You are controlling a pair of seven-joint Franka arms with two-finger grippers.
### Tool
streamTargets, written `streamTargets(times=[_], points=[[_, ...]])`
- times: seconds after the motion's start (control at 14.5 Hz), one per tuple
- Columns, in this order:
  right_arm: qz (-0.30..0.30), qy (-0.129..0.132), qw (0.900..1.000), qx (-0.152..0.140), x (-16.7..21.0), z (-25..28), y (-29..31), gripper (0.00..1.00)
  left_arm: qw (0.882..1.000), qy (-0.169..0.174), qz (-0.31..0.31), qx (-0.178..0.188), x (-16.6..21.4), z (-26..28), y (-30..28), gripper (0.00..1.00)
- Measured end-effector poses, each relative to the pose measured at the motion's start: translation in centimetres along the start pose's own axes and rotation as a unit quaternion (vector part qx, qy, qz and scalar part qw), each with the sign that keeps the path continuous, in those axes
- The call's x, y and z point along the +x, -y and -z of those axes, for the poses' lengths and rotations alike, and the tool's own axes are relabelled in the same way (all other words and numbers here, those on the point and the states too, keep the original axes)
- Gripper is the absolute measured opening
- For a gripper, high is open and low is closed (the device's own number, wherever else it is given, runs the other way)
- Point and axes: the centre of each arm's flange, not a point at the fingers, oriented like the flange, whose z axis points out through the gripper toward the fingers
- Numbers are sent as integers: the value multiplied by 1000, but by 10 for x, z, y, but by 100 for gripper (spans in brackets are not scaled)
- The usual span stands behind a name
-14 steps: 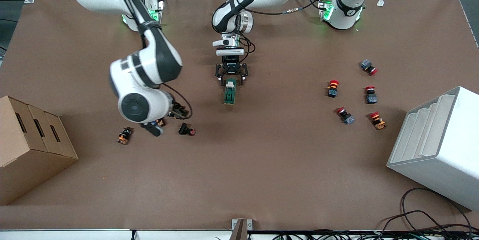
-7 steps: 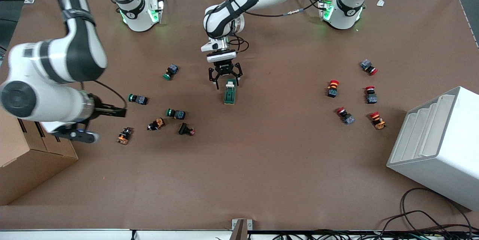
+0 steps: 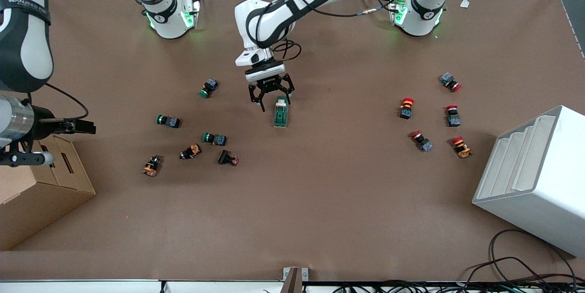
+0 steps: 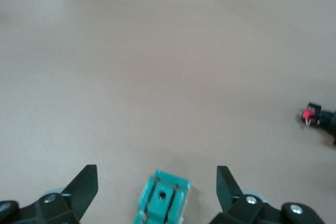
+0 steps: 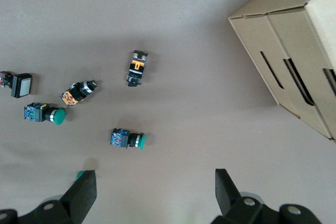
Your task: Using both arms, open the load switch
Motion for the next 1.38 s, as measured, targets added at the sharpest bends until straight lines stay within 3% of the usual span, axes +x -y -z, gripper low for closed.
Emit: streamTargets(times=[0.42,0.76,0.97,1.38], points=[[3,8,1000,-6,-10,23,3,100,991,126,-32,10,203,4,73,100],[8,20,1000,-5,-13,23,9,100,978,204,-40,-23,354,-7,186,100],[8,15,1000,-1,-20,32,9,100,972,225,-65,-34,407,-19,252,100],[11,6,1000,8,-52,56,13,100,954,271,-111,-64,476,-13,382,100]])
